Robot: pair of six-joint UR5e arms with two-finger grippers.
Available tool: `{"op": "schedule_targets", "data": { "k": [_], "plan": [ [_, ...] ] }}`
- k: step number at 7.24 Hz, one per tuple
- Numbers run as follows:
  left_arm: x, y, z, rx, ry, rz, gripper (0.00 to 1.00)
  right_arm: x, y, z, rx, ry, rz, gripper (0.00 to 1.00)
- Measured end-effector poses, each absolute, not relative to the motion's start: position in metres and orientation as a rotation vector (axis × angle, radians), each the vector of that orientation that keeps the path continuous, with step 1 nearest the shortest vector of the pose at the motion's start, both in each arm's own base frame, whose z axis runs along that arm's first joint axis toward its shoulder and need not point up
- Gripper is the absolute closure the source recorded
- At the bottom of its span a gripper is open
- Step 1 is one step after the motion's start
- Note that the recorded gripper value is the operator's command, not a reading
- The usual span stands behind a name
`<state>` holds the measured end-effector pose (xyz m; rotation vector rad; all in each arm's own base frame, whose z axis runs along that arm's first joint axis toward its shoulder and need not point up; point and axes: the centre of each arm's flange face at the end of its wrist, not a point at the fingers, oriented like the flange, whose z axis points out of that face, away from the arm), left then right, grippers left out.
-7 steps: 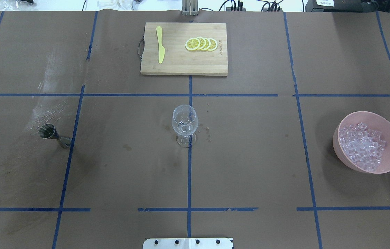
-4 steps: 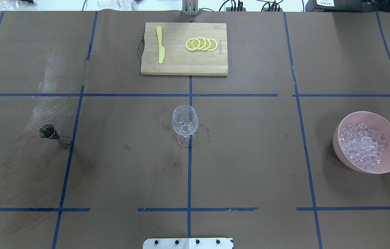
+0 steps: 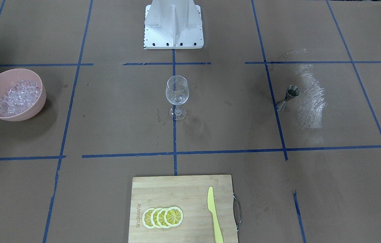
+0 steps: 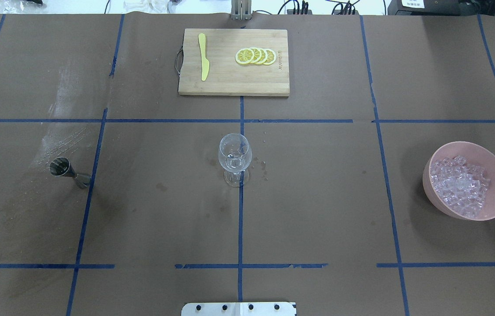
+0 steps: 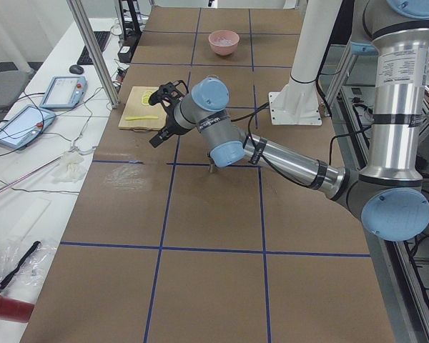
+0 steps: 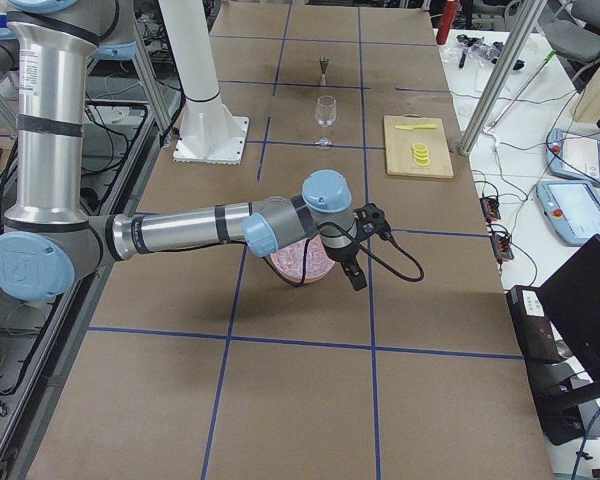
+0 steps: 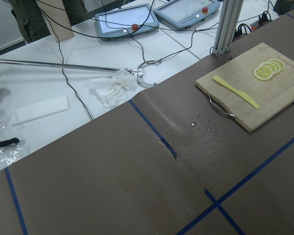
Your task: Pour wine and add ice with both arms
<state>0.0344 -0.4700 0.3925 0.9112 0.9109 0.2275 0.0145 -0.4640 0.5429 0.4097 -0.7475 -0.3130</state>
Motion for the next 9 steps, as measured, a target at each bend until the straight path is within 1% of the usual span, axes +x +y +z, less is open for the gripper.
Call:
{"op": "schedule_targets", "data": {
  "k": [1, 2, 4, 6, 9],
  "plan": [
    [0.078, -0.455, 0.394, 0.933, 0.931, 0.171, 0.00, 0.015, -0.463, 0.544, 0.406, -0.748, -0.311, 0.00],
    [0.112, -0.429, 0.403, 0.960, 0.943, 0.123, 0.00, 0.015, -0.461, 0.547, 0.400, -0.749, -0.308, 0.00],
    [0.162, -0.384, 0.420, 0.998, 0.967, 0.030, 0.00, 0.016, -0.455, 0.553, 0.388, -0.751, -0.303, 0.00],
    [0.214, -0.356, 0.429, 1.013, 0.947, -0.087, 0.00, 0.016, -0.450, 0.556, 0.379, -0.754, -0.300, 0.00],
    [0.264, -0.327, 0.460, 1.038, 0.838, -0.271, 0.00, 0.016, -0.448, 0.558, 0.376, -0.754, -0.300, 0.00]
  ]
}}
